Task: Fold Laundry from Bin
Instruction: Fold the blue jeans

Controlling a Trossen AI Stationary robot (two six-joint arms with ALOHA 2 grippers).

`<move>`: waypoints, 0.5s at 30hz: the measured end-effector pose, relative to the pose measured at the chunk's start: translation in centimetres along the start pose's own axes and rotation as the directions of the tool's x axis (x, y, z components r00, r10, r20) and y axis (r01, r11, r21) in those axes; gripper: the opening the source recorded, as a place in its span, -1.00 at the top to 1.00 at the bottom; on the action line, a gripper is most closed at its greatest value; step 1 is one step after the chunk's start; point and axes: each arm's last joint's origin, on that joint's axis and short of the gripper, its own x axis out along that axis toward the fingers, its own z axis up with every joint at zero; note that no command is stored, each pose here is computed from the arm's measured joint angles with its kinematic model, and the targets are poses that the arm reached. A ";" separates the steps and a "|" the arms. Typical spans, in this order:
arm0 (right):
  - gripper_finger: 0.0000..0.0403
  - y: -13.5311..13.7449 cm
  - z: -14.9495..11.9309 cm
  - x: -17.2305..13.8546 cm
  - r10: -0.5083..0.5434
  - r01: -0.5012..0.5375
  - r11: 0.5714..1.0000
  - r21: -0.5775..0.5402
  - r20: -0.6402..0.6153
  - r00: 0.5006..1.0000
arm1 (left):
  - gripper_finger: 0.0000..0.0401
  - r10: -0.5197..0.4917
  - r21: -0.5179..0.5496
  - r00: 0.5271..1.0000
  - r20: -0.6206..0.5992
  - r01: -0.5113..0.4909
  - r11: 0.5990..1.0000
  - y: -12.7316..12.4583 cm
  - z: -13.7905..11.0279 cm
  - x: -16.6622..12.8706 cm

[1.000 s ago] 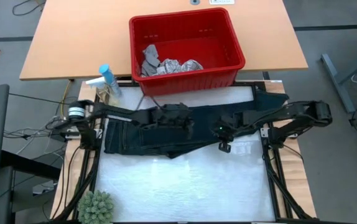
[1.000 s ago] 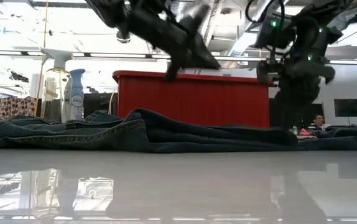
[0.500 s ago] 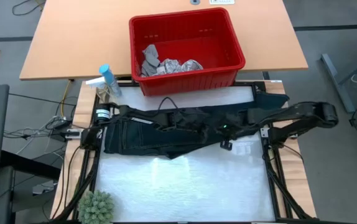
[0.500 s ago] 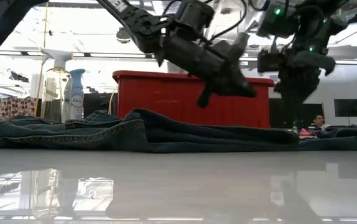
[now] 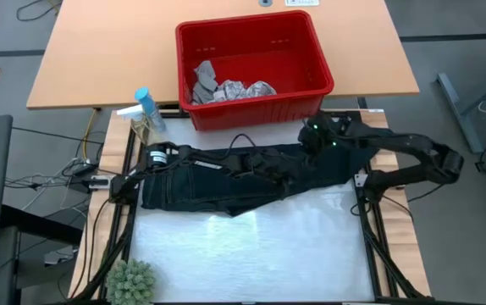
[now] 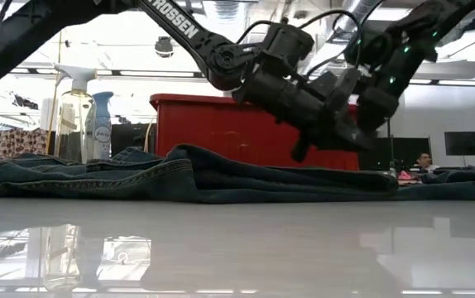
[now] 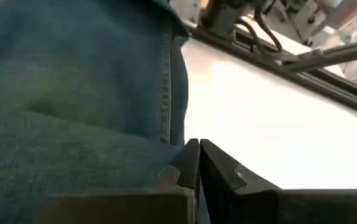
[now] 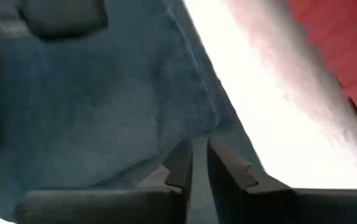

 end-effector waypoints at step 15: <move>0.01 -4.7 1.2 3.6 0.084 -0.079 0.965 -0.250 0.010 0.996 | 1.00 0.190 0.006 0.959 -0.209 -0.193 0.981 0.6 -2.5 -0.3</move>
